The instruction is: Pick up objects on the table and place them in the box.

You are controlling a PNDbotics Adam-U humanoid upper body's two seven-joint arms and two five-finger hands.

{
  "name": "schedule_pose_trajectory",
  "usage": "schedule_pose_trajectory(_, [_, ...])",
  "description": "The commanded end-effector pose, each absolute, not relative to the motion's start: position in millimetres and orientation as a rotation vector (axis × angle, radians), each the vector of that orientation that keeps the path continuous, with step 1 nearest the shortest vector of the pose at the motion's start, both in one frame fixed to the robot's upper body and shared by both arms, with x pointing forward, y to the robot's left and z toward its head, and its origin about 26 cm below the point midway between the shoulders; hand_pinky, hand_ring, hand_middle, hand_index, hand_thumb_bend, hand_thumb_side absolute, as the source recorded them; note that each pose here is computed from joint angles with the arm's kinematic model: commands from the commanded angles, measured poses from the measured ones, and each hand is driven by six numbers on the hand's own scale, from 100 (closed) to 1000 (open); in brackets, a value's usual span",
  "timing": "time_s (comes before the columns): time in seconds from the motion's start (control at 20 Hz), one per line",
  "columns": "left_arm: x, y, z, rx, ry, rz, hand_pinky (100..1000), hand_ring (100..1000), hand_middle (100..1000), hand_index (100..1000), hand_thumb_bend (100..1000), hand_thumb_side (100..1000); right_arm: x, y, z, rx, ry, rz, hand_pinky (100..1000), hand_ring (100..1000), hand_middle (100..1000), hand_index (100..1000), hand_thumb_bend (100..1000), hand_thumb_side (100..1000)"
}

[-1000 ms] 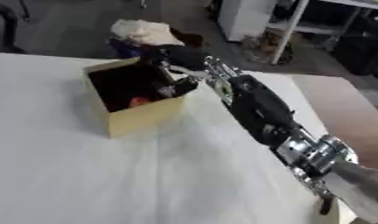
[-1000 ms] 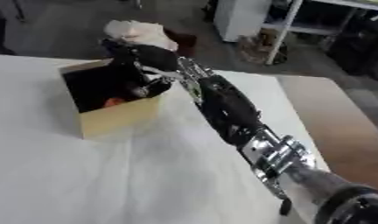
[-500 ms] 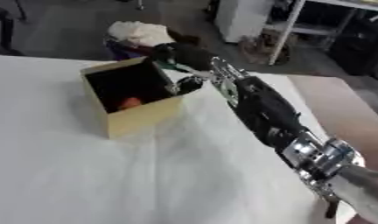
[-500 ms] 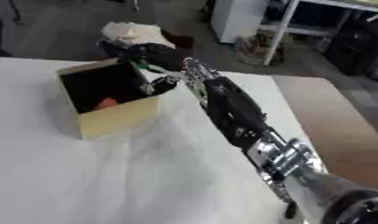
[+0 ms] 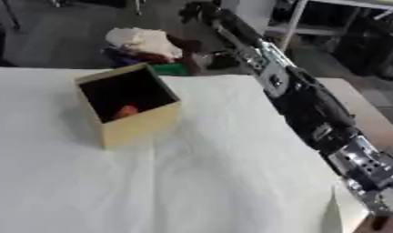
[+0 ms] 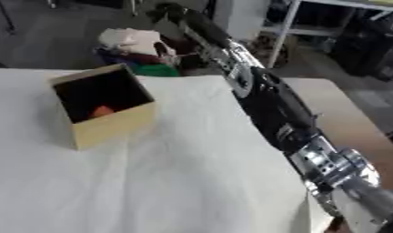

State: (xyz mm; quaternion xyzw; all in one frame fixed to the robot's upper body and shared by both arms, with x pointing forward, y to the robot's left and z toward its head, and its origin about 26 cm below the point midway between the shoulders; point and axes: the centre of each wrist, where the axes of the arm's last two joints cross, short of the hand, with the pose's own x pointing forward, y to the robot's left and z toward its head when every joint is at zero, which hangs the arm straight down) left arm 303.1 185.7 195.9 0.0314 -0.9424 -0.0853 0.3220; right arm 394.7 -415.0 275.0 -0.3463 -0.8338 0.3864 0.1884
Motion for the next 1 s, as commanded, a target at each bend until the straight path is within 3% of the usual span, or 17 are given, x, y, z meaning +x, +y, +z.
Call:
schedule_pose_trajectory(0.05, [300,196,199,0.152,-2.481,-0.201,788,658,609,864,100,787,369,-414,317,-0.913,-2.472,0.997,747,905,702,906,100,414])
schedule_pose_trajectory(0.6, [298,220,182,0.35,-2.392,-0.06,790,661,608,864,100,791,306,-369,307,-0.563,-2.68,0.816,748,919,712,919,100,470])
schedule_pose_trajectory(1.0, [298,227,171,0.435,-2.335,0.017,792,669,614,865,100,793,288,-344,277,-0.399,-2.688,0.805,747,938,709,913,100,470])
